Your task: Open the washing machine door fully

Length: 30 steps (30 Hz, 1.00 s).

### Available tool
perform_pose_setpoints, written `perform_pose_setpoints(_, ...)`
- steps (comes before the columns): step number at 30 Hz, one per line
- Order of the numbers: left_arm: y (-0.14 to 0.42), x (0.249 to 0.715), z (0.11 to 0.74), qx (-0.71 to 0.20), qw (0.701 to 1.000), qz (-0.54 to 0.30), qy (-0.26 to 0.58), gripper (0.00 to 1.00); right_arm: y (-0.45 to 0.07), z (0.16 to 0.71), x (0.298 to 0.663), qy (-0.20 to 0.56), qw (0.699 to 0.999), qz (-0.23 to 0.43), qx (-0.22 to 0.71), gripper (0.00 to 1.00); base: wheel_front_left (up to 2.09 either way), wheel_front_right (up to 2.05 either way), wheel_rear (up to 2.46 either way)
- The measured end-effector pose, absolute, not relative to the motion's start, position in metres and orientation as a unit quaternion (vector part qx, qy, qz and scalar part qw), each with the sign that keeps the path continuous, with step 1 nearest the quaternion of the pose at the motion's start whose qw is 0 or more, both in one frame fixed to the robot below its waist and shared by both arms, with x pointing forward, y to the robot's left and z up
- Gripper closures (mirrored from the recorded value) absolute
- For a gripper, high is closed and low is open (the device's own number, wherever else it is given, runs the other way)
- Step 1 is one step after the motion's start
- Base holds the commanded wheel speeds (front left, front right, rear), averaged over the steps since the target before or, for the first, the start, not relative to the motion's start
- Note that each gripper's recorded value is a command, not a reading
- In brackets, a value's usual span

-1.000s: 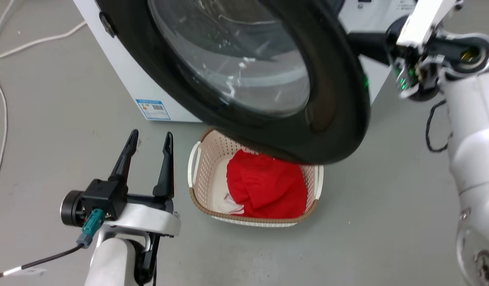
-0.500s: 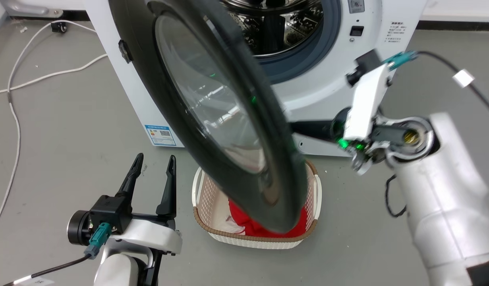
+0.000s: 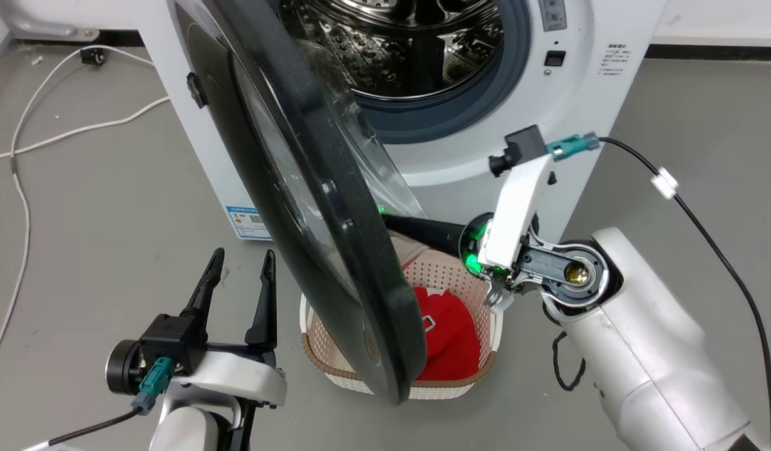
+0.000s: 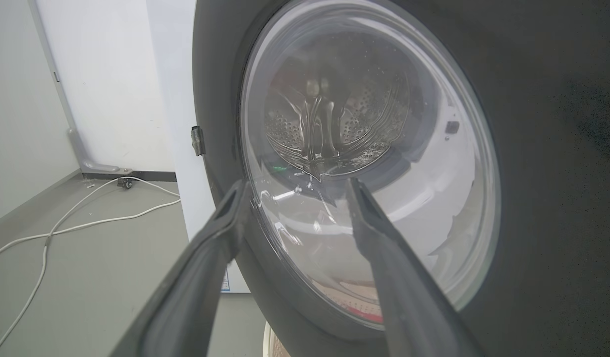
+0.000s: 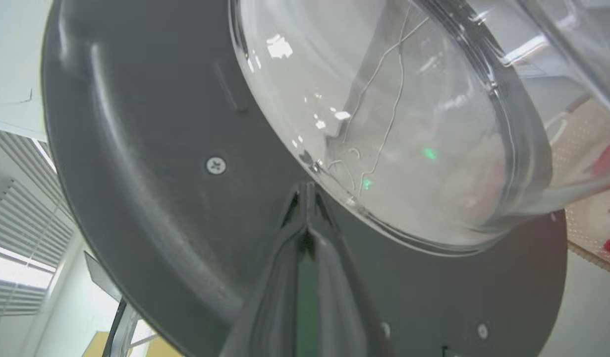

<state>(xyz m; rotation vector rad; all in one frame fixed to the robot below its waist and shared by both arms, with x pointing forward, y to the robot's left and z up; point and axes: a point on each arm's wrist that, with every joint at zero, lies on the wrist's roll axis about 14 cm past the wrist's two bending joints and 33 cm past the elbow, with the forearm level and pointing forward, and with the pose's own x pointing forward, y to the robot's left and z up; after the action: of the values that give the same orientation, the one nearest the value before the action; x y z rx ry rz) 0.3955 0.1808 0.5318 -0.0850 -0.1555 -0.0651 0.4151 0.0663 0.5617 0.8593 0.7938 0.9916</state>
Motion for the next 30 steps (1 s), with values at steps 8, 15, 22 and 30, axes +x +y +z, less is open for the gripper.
perform_pose_setpoints(8, 0.175, 0.393, 0.534, -0.045, 0.995, -0.038, -0.082, 0.00, 0.012, 0.558, 0.449, 0.250, 0.773, 0.324, 0.485, 1.00, 0.00, 0.00, 0.00)
perform_pose_setpoints(15, 0.174, 0.392, 0.536, -0.046, 0.995, -0.037, -0.085, 0.00, -0.070, 0.536, 0.456, 0.139, 0.833, 0.187, 0.501, 0.00, 0.00, 0.00, 0.00)
perform_pose_setpoints(22, 0.173, 0.390, 0.536, -0.045, 0.995, -0.038, -0.084, 0.00, -0.134, 0.513, 0.439, 0.044, 0.894, 0.073, 0.440, 0.00, 0.00, 0.00, 0.00)
perform_pose_setpoints(30, 0.177, 0.387, 0.537, -0.043, 0.995, -0.033, -0.085, 0.00, -0.184, 0.524, 0.425, -0.048, 0.965, 0.024, 0.258, 0.00, 0.00, 0.00, 0.00)
